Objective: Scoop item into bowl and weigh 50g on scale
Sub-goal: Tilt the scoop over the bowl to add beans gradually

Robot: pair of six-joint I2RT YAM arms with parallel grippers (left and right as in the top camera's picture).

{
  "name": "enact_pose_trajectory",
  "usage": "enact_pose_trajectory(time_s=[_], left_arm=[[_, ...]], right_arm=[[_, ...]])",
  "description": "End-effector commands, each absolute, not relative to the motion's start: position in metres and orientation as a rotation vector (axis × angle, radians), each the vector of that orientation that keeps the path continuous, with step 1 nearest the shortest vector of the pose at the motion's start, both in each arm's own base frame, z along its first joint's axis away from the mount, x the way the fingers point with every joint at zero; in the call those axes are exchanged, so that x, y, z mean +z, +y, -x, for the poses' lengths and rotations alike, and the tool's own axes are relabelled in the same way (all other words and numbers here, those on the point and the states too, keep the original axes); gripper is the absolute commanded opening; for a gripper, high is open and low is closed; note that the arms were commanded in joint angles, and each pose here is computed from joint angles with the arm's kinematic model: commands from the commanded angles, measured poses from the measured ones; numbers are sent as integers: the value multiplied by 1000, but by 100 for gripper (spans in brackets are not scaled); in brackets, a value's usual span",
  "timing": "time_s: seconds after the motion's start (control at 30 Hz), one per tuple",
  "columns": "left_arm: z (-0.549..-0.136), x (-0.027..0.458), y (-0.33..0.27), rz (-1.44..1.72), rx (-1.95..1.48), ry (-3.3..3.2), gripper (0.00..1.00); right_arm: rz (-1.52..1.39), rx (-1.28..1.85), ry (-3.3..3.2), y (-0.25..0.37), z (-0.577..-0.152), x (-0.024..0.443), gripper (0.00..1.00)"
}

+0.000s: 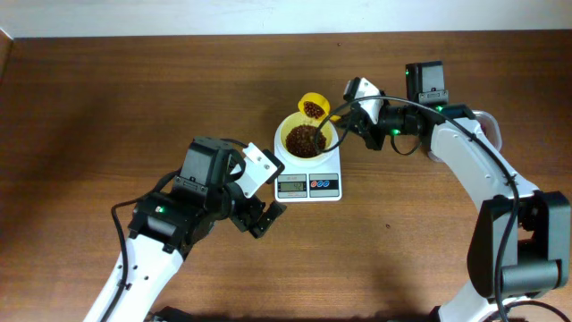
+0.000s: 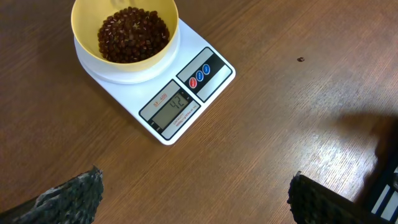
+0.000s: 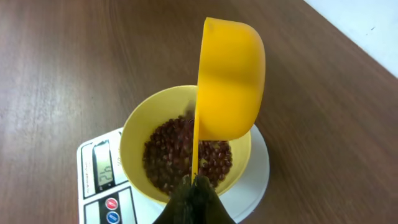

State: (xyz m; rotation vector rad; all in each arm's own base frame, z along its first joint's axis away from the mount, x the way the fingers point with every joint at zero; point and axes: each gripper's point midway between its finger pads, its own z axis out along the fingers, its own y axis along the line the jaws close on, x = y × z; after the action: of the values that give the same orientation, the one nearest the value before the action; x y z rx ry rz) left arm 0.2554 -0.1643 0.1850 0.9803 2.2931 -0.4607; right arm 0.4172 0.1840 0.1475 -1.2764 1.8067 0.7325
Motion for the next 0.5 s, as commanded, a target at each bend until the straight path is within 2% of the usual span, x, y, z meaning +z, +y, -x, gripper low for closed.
enact_pose_trajectory(time_s=[0.0,0.47], left_arm=[[-254,187,-164,-972,-459,2288,99],[-254,187,-164,-972,-459,2288,99]], right_arm=[[1339,680,1752,185,-420,146,4],[1338,641,1781,181,-423,142,4]])
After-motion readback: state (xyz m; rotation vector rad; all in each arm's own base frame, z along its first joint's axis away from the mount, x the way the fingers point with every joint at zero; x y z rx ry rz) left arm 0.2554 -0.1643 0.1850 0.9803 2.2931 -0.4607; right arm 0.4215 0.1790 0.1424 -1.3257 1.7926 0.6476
